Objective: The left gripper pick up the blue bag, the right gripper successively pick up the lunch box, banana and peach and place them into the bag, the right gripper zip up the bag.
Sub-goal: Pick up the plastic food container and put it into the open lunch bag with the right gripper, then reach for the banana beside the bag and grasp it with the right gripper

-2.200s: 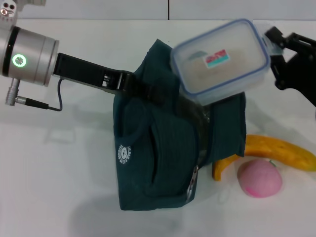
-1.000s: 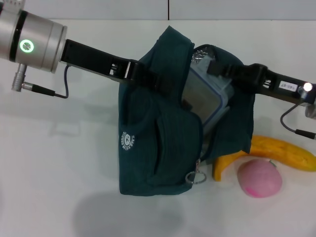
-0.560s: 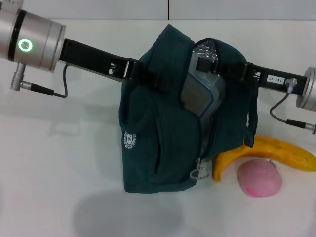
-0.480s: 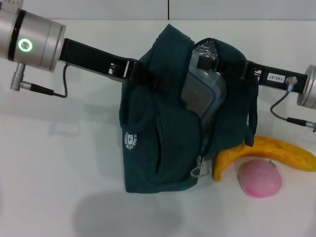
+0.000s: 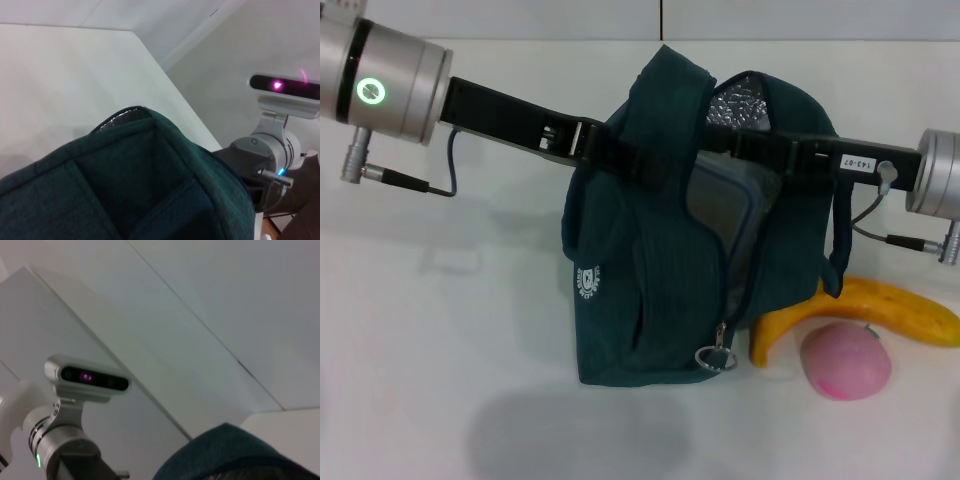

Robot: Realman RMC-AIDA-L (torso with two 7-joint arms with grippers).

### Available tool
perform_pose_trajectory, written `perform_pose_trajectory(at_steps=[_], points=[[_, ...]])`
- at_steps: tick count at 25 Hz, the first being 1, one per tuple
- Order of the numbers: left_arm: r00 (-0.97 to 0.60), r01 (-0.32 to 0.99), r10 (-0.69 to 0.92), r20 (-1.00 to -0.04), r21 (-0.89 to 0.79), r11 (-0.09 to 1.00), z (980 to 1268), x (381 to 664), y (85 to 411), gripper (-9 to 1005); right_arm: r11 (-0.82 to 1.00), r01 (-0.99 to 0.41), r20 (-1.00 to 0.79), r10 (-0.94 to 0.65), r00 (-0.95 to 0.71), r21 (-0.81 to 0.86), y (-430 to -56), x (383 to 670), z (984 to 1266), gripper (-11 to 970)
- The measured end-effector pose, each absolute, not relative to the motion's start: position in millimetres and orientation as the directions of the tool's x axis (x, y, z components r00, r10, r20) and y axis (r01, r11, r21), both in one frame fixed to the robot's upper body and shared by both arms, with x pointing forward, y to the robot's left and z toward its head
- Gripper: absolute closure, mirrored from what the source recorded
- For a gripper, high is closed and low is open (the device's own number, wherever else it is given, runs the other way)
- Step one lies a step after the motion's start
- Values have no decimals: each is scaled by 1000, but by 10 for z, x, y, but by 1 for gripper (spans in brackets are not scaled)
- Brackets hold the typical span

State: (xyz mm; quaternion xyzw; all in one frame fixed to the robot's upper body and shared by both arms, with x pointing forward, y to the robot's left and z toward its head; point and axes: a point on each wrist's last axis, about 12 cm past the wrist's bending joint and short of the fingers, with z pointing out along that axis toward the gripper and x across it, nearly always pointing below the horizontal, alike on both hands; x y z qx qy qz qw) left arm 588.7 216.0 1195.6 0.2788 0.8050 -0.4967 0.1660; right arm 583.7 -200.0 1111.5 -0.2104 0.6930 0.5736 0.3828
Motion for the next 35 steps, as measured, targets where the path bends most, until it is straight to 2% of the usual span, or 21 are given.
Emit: perform_pose_trajectory(at_steps=[8,15,18,19,23,30,35], points=[[-786,619,280,-552,-705,346,11965,5892,2154,956,260,-742,-784,129,-608,618,-1963,5875,11137,848],[-777,629,282,-563,-699,339,11980,5900,2141,956,221,-767,-797,100,-596,602,-1900,5897,11227,752],[-780,626,278,-561,-700,343,11968,5893,2164,956,192,-784,-807,119,-579,591,-1984,5888,11314,711],[-781,624,276,-560,-700,346,11963,5892,2176,956,167,-795,-810,196,-553,583,-2198,5856,11445,697],[-783,622,262,-564,-698,355,11956,5894,2224,955,202,-830,-846,257,-467,520,-2536,5725,11561,539],[-801,597,232,-552,-715,362,11903,5884,2297,955,304,-870,-918,38,-395,387,-2997,5508,11920,375],[-805,591,221,-550,-714,375,11884,5887,2321,955,446,-847,-909,-150,-388,288,-3238,5369,12117,400]])
